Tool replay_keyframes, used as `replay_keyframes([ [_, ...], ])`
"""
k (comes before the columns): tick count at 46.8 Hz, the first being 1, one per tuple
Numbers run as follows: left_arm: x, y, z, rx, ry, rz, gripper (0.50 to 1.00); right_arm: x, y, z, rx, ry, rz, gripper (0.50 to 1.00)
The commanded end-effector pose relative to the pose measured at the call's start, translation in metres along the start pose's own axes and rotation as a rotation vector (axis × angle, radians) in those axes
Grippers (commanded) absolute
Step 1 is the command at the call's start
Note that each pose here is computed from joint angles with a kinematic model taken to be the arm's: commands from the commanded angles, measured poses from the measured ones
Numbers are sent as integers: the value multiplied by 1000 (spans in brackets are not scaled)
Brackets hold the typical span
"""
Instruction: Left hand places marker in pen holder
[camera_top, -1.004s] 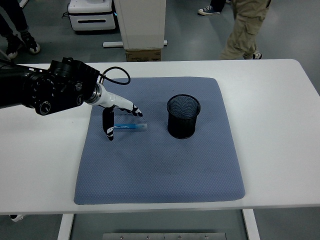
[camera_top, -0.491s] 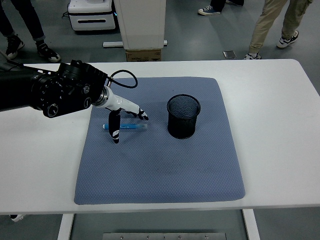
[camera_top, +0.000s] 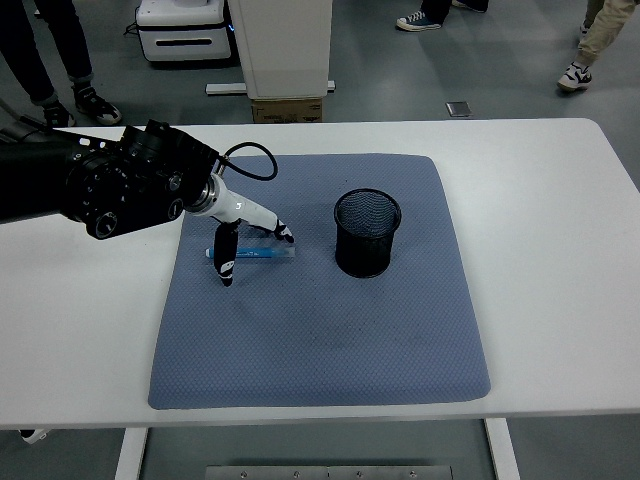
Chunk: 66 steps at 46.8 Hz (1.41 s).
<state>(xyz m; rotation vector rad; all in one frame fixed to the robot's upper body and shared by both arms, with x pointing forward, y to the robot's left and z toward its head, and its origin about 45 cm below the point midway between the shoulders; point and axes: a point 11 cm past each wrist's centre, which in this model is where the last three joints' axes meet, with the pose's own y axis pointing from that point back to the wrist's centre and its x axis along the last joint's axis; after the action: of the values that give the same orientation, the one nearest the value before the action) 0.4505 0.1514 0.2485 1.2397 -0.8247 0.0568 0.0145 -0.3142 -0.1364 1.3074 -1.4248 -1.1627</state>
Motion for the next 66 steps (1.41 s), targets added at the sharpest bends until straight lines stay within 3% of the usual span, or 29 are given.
replay_keyframes([
  [1,1,0,2,-1,-4,2,924,0,0,0,0,0,0,1000],
  [14,3,-1,6,-2,-28,1,795,0,0,0,0,0,0,1000],
  [25,3,-1,6,-1,-34,0,789,0,0,0,0,0,0,1000],
  [32,3,-3,9,-4,-43,-1,757,0,0,0,0,0,0,1000],
  [38,3,-4,10,-5,-53,-4,695,0,0,0,0,0,0,1000],
  [52,-1,-7,13,-10,-58,-13,686,0,0,0,0,0,0,1000],
  [66,-1,-7,12,-4,-76,-13,637,0,0,0,0,0,0,1000],
])
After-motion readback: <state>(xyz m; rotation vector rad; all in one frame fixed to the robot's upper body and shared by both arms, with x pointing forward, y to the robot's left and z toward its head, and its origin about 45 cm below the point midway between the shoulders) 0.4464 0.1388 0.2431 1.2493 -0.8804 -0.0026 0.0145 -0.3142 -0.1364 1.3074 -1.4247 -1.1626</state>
